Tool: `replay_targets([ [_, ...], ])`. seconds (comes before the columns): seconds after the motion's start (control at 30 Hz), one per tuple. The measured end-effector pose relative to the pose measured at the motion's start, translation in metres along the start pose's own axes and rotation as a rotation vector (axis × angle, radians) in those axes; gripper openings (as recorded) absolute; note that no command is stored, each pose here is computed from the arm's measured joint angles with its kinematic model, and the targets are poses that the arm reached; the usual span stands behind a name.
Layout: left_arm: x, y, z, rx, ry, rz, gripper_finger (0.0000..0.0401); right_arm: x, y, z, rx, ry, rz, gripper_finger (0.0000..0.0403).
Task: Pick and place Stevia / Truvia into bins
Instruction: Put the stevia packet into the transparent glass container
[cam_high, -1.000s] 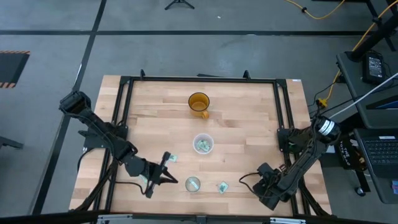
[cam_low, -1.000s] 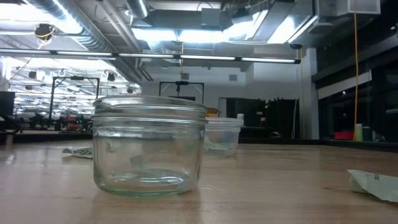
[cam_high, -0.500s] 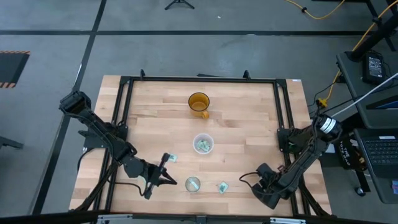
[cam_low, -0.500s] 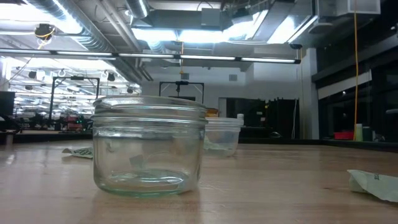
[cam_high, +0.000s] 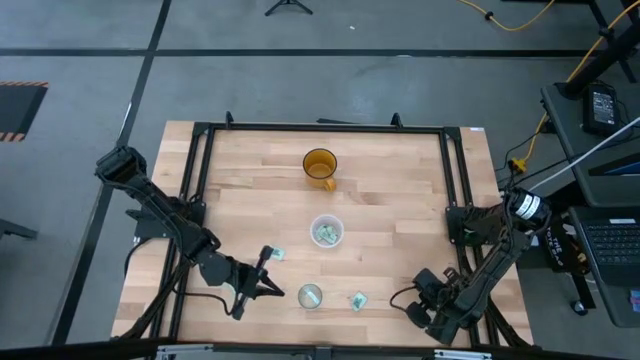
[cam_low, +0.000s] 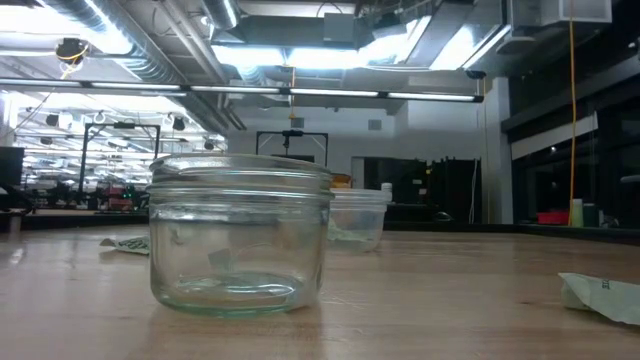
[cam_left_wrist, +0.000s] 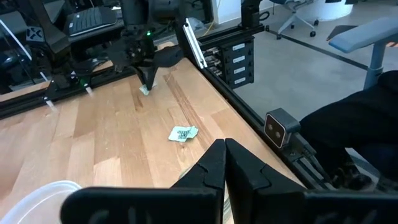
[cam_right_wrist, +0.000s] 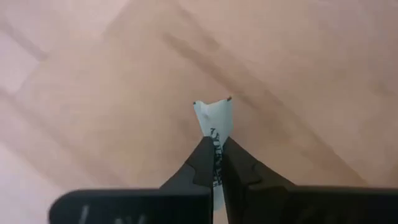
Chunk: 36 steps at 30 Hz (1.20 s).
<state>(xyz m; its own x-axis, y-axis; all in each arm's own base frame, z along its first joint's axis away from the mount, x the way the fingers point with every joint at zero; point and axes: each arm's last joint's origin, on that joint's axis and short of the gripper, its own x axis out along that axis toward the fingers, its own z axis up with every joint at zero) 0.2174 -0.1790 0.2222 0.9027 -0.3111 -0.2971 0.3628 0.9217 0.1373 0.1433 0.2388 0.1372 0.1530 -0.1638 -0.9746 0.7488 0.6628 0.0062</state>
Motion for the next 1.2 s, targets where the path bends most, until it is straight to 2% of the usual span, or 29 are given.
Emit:
replay_targets([
  [0.3, 0.0, 0.0, 0.0, 0.0, 0.002, 0.001, 0.0007, 0.0, 0.014, 0.007, -0.11, -0.098, 0.137, 0.0006],
  [0.47, 0.0, 0.001, 0.0, -0.005, 0.002, 0.003, 0.0003, -0.001, 0.026, 0.02, -0.206, -0.278, 0.229, 0.0006],
  [0.6, 0.0, 0.001, 0.0, -0.012, 0.001, 0.003, 0.0002, -0.001, 0.037, 0.032, -0.273, -0.35, 0.277, 0.0006],
  [0.8, 0.003, -0.001, -0.001, -0.058, -0.016, 0.012, 0.0006, -0.002, 0.061, 0.06, -0.399, -0.419, 0.395, 0.0006],
  [1.03, 0.021, -0.005, -0.02, 0.005, 0.059, 0.037, 0.0002, -0.004, 0.084, 0.11, -0.519, -0.433, 0.589, 0.0007],
  [1.2, 0.023, -0.006, -0.023, 0.012, 0.07, 0.049, 0.0002, -0.009, 0.092, 0.138, -0.595, -0.554, 0.668, 0.0004],
])
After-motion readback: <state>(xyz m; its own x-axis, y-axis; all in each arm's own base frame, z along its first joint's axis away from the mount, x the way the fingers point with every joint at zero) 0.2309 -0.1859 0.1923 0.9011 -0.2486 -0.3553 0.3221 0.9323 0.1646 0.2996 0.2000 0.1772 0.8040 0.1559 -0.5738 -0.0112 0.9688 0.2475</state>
